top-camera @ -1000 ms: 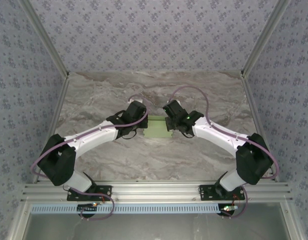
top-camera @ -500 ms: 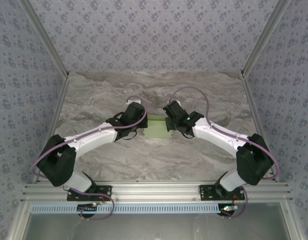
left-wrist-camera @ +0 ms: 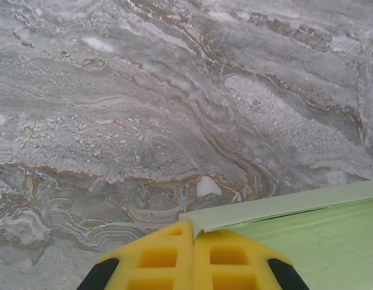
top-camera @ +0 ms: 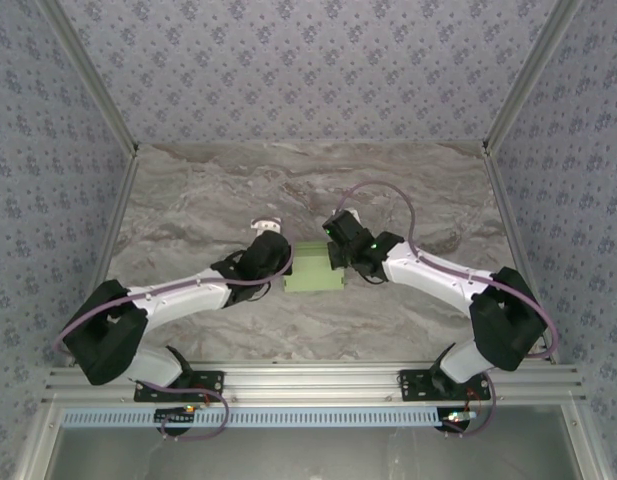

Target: Fold the paper box

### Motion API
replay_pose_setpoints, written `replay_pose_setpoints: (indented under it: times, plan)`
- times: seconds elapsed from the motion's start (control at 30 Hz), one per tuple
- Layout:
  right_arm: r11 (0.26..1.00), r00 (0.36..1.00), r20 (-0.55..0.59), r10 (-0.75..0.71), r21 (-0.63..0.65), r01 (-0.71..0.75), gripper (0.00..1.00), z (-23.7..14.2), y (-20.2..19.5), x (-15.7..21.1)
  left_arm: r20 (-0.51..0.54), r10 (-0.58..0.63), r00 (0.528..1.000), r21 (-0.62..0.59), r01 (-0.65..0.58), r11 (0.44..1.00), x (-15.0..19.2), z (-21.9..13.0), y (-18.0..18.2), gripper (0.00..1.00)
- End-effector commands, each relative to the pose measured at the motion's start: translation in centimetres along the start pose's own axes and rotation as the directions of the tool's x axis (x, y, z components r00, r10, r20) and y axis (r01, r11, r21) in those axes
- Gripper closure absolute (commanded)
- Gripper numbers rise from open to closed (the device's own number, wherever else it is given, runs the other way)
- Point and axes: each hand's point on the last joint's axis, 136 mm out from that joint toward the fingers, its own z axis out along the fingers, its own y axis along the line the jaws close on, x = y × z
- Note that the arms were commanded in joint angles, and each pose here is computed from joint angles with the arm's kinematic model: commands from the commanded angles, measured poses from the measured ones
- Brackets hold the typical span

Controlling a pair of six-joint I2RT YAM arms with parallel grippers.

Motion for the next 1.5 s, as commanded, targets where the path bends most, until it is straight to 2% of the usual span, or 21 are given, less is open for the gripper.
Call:
replay_pose_setpoints:
  times: [0.0,0.43,0.67,0.9,1.07,1.3,1.47]
  plan:
    - [0.999,0.999,-0.03,-0.017,0.047,0.019,0.95,0.0,-1.0,2.3,0.007,0.041,0.999,-0.037,-0.04,0.998,1.5,-0.1,1.3,0.96]
    - [0.998,0.992,0.122,-0.027,0.06,0.02,0.96,-1.4,-0.9,0.1,0.114,0.041,0.993,0.005,-0.042,0.999,-1.2,-2.0,0.6,0.92]
    - [0.998,0.978,0.199,-0.057,0.027,0.053,0.96,-2.0,-0.2,0.1,0.12,0.038,0.992,0.036,-0.042,0.998,-0.7,-2.6,0.5,0.83]
    - [0.995,0.969,0.227,-0.095,0.047,0.086,0.96,-1.9,-0.2,1.3,0.113,0.025,0.993,0.081,-0.034,0.996,-0.1,-3.4,0.5,0.74]
    - [0.994,0.966,0.236,-0.105,0.062,0.093,0.96,-1.8,-0.2,1.8,0.109,0.017,0.994,0.107,-0.029,0.994,0.0,-4.6,0.6,0.64]
    - [0.99,0.957,0.258,-0.132,0.091,0.112,0.96,-2.0,0.0,2.2,0.126,0.009,0.992,0.168,-0.03,0.985,-0.8,-7.0,0.4,0.43]
    - [0.986,0.95,0.275,-0.151,0.111,0.124,0.97,-2.3,0.2,2.1,0.097,-0.07,0.993,0.189,0.051,0.981,-2.0,-7.5,1.0,0.32]
